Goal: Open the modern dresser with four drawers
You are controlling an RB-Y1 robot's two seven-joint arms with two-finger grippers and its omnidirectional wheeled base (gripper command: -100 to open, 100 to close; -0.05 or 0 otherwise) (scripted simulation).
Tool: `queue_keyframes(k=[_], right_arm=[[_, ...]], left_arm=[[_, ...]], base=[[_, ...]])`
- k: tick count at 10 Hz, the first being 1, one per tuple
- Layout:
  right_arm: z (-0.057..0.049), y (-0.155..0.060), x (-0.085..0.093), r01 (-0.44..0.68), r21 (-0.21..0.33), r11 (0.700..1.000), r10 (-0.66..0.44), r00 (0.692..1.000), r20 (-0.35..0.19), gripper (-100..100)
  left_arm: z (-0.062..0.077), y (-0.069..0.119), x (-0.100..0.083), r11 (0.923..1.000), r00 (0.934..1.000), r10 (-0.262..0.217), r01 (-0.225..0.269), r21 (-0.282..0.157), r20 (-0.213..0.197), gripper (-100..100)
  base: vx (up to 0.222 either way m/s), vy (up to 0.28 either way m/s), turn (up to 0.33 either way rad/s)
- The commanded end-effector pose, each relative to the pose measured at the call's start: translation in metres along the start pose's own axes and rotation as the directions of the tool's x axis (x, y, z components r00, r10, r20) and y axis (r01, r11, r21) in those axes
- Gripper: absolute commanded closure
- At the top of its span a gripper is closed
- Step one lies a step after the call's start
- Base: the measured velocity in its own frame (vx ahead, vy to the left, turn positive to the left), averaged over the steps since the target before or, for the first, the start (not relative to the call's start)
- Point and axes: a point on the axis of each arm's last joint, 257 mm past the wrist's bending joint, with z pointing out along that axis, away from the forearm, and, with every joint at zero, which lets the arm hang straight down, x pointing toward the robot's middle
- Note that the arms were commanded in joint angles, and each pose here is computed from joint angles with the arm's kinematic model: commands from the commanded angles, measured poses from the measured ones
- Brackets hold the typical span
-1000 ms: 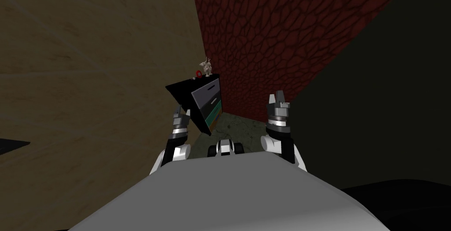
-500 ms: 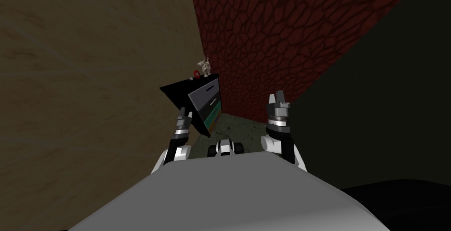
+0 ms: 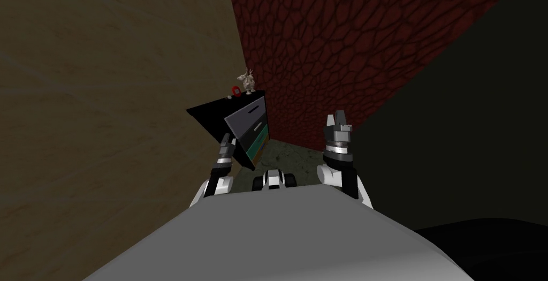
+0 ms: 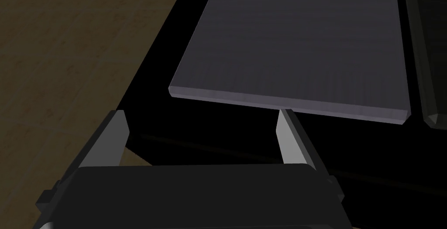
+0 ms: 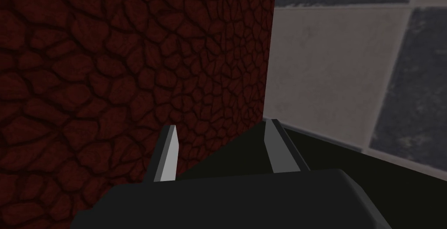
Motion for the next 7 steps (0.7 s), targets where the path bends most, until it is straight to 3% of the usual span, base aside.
queue_keyframes(k=[1,7], right_arm=[[0.000,0.000,0.000,0.000,0.000,1.000,0.000,1.000,0.000,0],[0.000,0.000,0.000,0.000,0.000,1.000,0.000,1.000,0.000,0]], left_arm=[[-0.003,0.022,0.000,0.9997,1.0000,0.005,-0.006,-0.026,-0.005,-100],[-0.010,0.064,0.000,0.9964,0.9999,0.010,-0.010,-0.084,-0.009,-100]], base=[[0.113,-0.004,-0.019],[0.077,-0.008,-0.012]])
